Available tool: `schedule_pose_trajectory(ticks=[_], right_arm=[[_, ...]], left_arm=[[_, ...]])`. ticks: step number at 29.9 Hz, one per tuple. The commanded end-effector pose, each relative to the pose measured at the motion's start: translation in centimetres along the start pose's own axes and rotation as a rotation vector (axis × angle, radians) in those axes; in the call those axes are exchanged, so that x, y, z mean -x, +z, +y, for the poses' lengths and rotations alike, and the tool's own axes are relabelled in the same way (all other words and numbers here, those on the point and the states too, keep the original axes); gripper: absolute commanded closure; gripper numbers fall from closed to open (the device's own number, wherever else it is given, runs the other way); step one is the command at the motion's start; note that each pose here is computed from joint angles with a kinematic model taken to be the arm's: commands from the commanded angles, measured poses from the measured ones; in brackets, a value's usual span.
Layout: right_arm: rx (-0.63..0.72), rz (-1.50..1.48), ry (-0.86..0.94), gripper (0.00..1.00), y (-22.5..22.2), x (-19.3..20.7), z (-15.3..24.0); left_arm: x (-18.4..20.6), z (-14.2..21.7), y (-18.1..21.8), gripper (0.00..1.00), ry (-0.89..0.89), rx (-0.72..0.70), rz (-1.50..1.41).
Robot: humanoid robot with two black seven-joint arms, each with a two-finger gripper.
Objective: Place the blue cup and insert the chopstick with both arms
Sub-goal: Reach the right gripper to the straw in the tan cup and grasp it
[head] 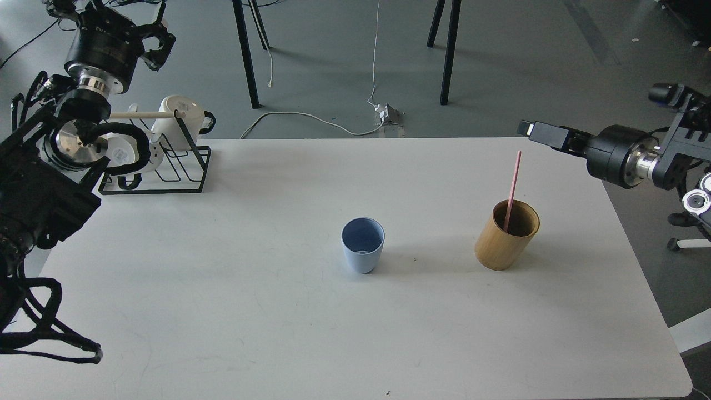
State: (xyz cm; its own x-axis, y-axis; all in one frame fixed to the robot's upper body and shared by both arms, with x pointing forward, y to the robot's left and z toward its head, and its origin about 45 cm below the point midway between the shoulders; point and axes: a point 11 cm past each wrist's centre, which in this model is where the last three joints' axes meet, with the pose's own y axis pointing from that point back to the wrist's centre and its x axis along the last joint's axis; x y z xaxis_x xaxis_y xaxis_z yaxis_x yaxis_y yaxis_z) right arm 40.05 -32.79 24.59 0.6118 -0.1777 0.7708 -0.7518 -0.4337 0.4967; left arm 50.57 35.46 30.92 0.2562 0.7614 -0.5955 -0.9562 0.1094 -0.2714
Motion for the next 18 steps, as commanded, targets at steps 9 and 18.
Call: schedule_pose_trajectory(ticks=[9,18], right_arm=[[0.021,0.220,-0.163,0.56,-0.8,5.1,-2.5],[0.063,0.227,-0.179,0.95,0.1,5.5,-2.2]], left_arm=[[-0.1,0.0,0.1,0.00,0.003,0.003,-0.002],[-0.2,0.1,0.3,0.00,0.004,0.003,-0.006]])
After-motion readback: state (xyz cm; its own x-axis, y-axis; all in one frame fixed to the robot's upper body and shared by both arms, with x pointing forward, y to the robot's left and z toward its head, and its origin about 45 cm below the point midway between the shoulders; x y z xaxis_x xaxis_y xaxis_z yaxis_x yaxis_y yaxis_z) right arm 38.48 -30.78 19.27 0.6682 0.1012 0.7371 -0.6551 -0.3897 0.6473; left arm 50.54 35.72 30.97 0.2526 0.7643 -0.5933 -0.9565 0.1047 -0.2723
